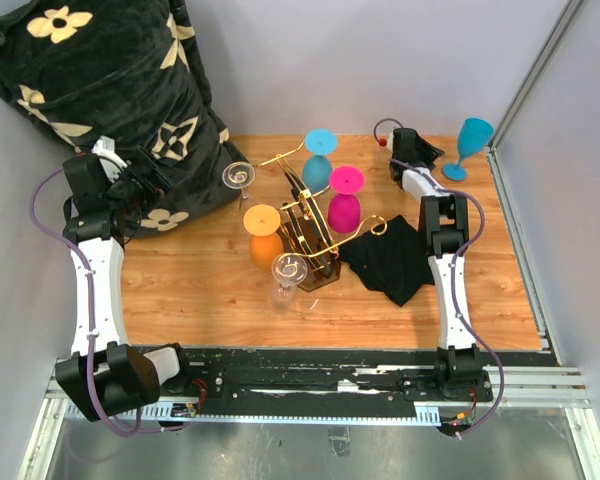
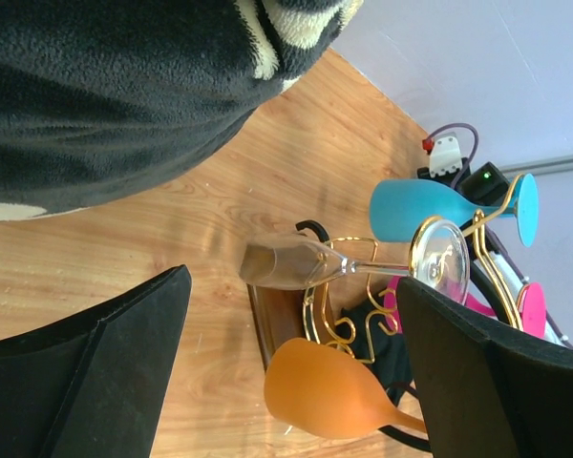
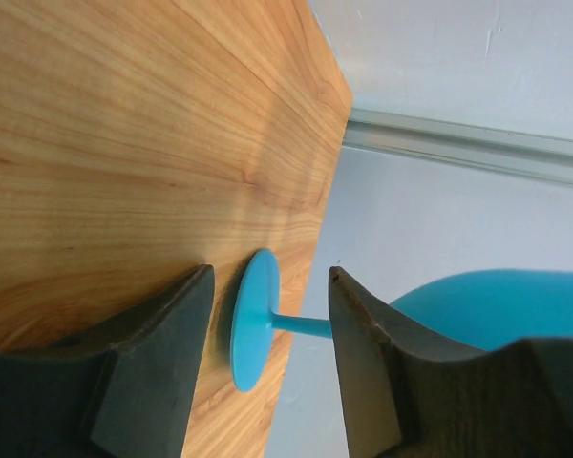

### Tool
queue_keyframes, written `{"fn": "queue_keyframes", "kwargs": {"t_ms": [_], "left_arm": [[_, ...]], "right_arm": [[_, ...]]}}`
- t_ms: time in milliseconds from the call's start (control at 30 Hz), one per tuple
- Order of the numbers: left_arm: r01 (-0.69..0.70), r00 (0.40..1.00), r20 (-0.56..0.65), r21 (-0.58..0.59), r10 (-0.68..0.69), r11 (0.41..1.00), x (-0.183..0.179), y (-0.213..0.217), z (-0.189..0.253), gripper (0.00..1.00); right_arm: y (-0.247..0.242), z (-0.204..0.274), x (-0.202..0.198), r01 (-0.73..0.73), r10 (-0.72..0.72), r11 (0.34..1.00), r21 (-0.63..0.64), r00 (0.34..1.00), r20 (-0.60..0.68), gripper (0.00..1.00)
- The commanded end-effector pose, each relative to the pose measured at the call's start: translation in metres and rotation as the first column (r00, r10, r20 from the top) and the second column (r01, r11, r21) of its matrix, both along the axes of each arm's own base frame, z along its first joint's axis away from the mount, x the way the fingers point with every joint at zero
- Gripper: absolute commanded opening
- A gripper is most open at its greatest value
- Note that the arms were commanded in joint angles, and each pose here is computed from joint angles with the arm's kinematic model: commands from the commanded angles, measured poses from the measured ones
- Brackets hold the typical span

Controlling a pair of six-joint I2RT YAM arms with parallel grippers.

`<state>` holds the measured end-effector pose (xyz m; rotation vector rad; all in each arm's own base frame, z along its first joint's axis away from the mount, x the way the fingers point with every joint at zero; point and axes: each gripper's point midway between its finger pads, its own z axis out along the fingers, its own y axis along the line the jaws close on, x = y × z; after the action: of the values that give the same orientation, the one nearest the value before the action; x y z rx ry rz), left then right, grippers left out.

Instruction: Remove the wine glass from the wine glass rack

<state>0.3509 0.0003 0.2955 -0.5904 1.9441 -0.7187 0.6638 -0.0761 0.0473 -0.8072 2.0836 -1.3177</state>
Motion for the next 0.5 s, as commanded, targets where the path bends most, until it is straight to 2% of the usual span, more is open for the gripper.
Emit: {"fn": "queue_keyframes", "kwargs": {"t_ms": [0, 133, 267, 333, 433, 467], "left_arm": [[-0.005, 1.000, 0.023, 0.033, 0.004, 0.999, 0.000, 0.002, 0.009, 0.95], [-0.019, 0.999, 0.027, 0.025, 0.019, 1.000, 0.000, 0.003, 0.009, 0.99], [-0.044, 0.999, 0.031, 0.007, 0.043, 0.999, 0.000, 0.004, 0.006, 1.00], [-0.080, 0.997, 0.024, 0.025, 0.079, 0.996, 0.000, 0.011, 0.004, 1.00], [-0.141, 0.990, 0.039, 0.072, 0.138, 0.987, -0.001, 0.022, 0.004, 1.00], [-0.169, 0.985, 0.038, 0.068, 0.166, 0.983, -0.002, 0.026, 0.004, 1.00]], "right_arm": [[0.038, -0.048, -0.013, -0.074, 0.094, 0.986, 0.149, 0.987, -0.128, 0.55], [0.043, -0.025, -0.011, -0.082, 0.097, 0.978, 0.191, 0.993, -0.071, 0.55], [0.058, 0.022, -0.009, -0.120, 0.116, 0.949, 0.291, 0.993, 0.033, 0.59], [0.071, 0.047, -0.009, -0.140, 0.117, 0.912, 0.386, 0.990, 0.083, 0.69], [0.095, 0.092, -0.019, -0.160, 0.097, 0.806, 0.569, 0.985, 0.140, 0.93], [0.101, 0.107, -0.022, -0.166, 0.083, 0.773, 0.613, 0.983, 0.162, 0.98]]}}
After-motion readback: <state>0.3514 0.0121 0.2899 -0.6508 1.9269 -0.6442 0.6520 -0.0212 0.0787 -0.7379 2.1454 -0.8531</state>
